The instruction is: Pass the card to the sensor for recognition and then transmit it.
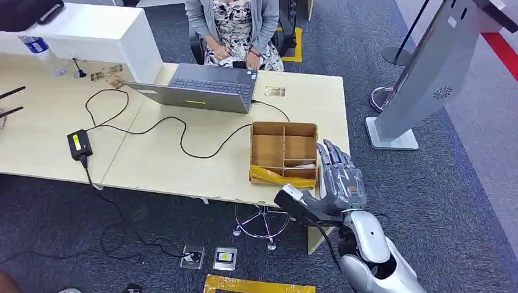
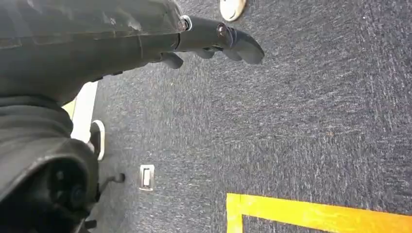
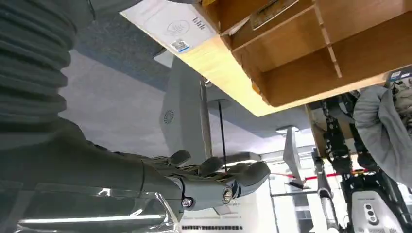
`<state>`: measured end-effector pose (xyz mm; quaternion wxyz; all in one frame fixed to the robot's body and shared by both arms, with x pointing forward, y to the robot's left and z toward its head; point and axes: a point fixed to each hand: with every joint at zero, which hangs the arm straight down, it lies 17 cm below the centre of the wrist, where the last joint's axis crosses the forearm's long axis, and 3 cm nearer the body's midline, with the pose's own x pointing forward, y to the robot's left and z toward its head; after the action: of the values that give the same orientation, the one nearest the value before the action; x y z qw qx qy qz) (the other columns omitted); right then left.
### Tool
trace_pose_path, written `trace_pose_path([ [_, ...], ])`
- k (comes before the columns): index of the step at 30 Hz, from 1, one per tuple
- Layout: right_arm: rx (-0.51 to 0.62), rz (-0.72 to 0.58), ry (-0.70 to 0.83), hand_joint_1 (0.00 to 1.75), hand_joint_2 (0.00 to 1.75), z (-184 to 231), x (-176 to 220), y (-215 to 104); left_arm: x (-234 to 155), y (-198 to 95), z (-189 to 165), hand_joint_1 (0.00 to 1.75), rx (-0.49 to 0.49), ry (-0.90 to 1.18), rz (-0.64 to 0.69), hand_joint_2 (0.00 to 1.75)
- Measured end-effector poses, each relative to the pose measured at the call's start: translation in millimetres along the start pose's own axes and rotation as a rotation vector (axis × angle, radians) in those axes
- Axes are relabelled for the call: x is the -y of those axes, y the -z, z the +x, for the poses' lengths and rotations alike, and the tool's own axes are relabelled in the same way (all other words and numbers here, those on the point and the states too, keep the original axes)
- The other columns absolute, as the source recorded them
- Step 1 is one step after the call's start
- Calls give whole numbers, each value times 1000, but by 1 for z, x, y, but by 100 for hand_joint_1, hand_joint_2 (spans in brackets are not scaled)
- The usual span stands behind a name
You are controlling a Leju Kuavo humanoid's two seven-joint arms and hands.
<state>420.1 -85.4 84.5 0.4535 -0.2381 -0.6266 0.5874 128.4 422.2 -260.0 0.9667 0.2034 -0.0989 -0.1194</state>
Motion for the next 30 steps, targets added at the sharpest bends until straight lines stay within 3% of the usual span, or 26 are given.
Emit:
trace_pose_path([
  [30, -18, 43, 0, 0, 175, 5, -27, 30, -12, 3, -5, 0, -33, -108, -7, 0],
])
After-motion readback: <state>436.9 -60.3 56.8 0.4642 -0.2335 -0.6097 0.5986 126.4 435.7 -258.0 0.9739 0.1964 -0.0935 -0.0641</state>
